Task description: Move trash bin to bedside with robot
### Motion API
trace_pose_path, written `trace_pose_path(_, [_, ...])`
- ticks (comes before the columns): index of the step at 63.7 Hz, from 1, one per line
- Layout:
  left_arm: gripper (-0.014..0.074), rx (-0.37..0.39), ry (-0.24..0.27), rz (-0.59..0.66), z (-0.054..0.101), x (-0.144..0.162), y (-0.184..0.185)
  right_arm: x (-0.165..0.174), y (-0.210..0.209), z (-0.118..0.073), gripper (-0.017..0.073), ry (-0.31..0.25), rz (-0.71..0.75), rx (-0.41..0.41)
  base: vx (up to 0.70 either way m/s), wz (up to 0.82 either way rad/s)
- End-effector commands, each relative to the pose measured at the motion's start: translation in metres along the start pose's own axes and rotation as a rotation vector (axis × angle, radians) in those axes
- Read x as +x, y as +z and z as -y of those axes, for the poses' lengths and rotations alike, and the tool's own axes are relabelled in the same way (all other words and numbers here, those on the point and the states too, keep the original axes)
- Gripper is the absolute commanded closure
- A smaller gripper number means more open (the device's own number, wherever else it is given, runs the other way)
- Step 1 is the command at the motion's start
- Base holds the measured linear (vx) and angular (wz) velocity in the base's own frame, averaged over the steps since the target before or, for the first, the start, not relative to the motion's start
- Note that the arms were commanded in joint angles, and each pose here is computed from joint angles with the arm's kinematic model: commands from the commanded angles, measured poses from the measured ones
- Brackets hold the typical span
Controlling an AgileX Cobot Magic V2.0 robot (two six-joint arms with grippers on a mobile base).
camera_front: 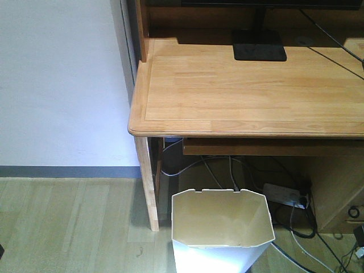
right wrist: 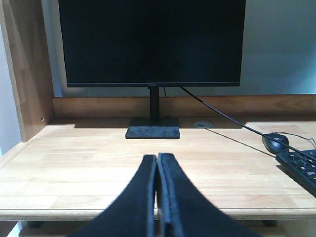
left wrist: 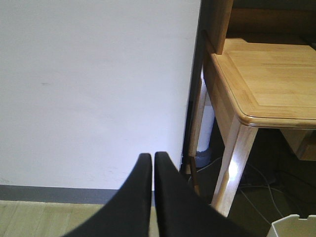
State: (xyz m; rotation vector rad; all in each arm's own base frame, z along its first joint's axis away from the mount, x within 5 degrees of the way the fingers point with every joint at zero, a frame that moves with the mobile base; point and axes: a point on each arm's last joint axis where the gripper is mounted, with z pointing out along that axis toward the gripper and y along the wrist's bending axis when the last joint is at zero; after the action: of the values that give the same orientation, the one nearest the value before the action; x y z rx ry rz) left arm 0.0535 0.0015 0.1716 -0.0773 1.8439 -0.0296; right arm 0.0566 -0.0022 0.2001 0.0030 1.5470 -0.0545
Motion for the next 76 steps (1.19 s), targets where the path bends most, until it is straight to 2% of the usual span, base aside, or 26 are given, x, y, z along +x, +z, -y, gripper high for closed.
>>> trace_pose_path(1, [0.06, 0.007, -0.006, 0.051, 0.001, -0.005, 0.001, -0.005, -0.001, 0.0, 0.0568, -0.017, 0.076, 0.003, 0.0, 0.0])
trace_pose_path(55, [0.06, 0.007, -0.006, 0.051, 0.001, -0.005, 0.001, -0.005, -0.001, 0.0, 0.0568, -0.02, 0.082, 0.002, 0.0, 0.0])
trace_pose_path(67, [0.06, 0.007, -0.006, 0.051, 0.001, -0.005, 0.001, -0.017, -0.003, -0.001, 0.0568, -0.025, 0.214, -0.003, 0.0, 0.0])
trace_pose_path(72, [0.06, 0.007, -0.006, 0.051, 0.001, -0.005, 0.001, -0.026, -0.005, -0.001, 0.0568, -0.042, 0.314, -0.004, 0.0, 0.0])
trace_pose_path(76, [0.06, 0.007, -0.006, 0.051, 0.001, -0.005, 0.001, -0.033, -0.007, -0.001, 0.0568, -0.02, 0.388, -0.006, 0.0, 0.0])
